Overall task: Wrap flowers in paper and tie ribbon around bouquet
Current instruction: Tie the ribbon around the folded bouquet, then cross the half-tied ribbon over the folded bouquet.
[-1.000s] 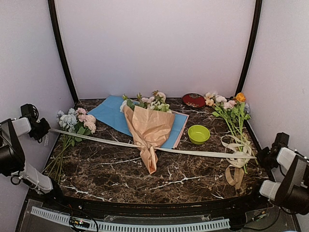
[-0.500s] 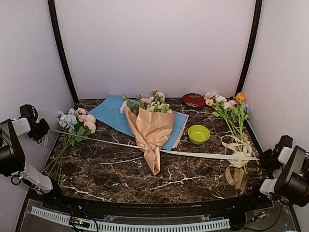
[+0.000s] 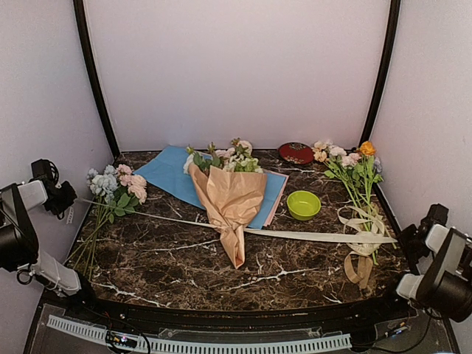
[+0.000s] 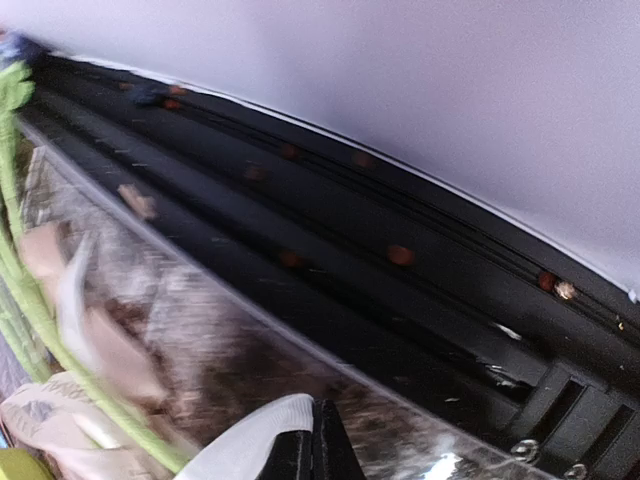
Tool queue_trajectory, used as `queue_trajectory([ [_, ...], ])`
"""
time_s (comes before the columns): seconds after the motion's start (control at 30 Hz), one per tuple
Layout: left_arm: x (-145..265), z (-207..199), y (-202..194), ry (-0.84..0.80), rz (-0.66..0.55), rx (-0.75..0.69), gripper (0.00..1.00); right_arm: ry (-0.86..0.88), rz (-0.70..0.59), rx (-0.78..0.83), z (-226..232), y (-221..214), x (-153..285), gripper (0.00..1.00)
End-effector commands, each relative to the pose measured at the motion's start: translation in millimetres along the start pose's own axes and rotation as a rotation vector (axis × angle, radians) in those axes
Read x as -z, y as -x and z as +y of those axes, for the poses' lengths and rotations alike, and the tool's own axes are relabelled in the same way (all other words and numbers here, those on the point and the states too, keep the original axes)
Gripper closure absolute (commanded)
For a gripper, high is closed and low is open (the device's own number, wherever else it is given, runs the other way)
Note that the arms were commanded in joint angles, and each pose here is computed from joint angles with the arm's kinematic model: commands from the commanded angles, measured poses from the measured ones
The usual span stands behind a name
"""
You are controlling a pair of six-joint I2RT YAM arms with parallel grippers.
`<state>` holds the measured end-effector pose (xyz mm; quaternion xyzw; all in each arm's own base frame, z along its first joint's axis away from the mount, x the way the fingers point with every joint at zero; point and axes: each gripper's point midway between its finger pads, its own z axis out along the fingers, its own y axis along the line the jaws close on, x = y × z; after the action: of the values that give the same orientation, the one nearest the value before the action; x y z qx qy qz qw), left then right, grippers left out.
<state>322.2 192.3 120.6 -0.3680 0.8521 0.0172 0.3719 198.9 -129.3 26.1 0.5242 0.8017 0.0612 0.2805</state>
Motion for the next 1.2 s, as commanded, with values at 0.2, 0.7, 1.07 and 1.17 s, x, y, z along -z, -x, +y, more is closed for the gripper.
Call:
queue_trajectory([
  [0.2, 65.4, -60.7, 48.7, -0.007, -0.295, -0.097, 1.00, 0.196, -0.177, 0.281, 114.3, 12.1, 56.6, 1.00],
  [0.7, 278.6, -315.2, -28.6, -0.851, -0.544, -0.625, 1.00, 0.905, 0.373, 1.071, 245.9, -287.0, 191.3, 1.00],
  [1.07, 504.8, -352.2, -109.5, -1.767, -0.661, -0.893, 1.00, 0.966, 0.457, 1.535, 248.8, -382.6, 237.1, 0.00],
  [1.17, 531.1, -348.8, -112.4, -1.848, -0.664, -0.893, 1.00, 1.173, 0.296, 1.510, 303.4, -386.9, 275.1, 0.00],
])
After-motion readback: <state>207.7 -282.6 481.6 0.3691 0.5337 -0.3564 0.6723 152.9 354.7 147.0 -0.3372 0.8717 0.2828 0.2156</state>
